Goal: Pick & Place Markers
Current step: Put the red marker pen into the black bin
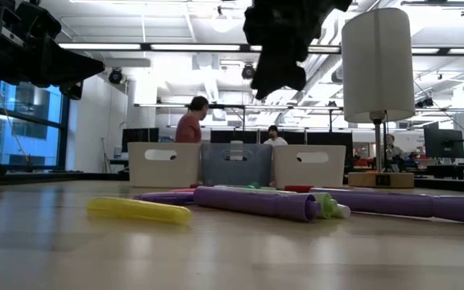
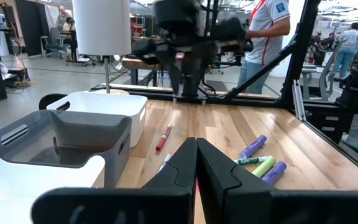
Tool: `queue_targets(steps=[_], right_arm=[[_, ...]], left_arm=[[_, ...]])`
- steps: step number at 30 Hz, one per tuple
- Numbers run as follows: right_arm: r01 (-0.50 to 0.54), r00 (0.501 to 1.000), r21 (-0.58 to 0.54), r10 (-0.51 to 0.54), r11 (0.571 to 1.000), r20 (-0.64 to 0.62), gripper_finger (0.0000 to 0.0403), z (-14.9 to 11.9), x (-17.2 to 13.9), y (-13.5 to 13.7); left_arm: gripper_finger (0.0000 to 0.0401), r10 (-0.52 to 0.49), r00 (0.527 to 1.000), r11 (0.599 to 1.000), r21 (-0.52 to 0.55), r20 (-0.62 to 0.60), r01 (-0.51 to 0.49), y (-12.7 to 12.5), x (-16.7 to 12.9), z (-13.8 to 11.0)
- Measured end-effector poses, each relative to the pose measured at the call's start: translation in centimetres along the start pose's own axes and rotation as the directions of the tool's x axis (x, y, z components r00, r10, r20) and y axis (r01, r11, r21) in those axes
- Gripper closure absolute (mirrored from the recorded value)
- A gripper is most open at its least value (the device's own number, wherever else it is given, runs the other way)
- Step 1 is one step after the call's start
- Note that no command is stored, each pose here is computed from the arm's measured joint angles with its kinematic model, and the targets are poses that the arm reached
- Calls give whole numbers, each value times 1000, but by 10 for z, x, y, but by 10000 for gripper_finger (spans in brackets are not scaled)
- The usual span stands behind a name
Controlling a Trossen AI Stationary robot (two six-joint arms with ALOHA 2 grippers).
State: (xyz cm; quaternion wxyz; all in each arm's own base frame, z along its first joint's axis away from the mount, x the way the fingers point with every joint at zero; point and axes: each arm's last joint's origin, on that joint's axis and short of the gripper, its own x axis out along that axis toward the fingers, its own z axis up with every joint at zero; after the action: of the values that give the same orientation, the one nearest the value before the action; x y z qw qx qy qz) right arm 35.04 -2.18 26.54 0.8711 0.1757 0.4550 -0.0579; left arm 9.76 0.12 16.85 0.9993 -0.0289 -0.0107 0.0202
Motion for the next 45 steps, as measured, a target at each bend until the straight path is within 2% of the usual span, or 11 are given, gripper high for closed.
queue_targets(steps=[9,15,22,29,39,45], right_arm=[[146,986,-135,-155,980,-55,274,-20,5,16],[171,980,-98,-179,980,-86,274,-34,17,10],[177,973,-169,-198,970,-122,274,-38,41,3],[195,960,-191,-228,962,-165,274,-38,60,-14],[268,866,-198,-326,943,-380,274,-57,56,-34],[263,830,-222,-337,939,-445,274,-80,64,-46]], left_arm=[[400,0,1000,1000,0,0,0,0,0,0],[400,0,1000,1000,0,0,0,0,0,0],[400,0,1000,1000,0,0,0,0,0,0],[400,0,1000,1000,0,0,0,0,0,0],[400,0,1000,1000,0,0,0,0,0,0],[400,1,1000,1000,0,0,-1,0,0,0]])
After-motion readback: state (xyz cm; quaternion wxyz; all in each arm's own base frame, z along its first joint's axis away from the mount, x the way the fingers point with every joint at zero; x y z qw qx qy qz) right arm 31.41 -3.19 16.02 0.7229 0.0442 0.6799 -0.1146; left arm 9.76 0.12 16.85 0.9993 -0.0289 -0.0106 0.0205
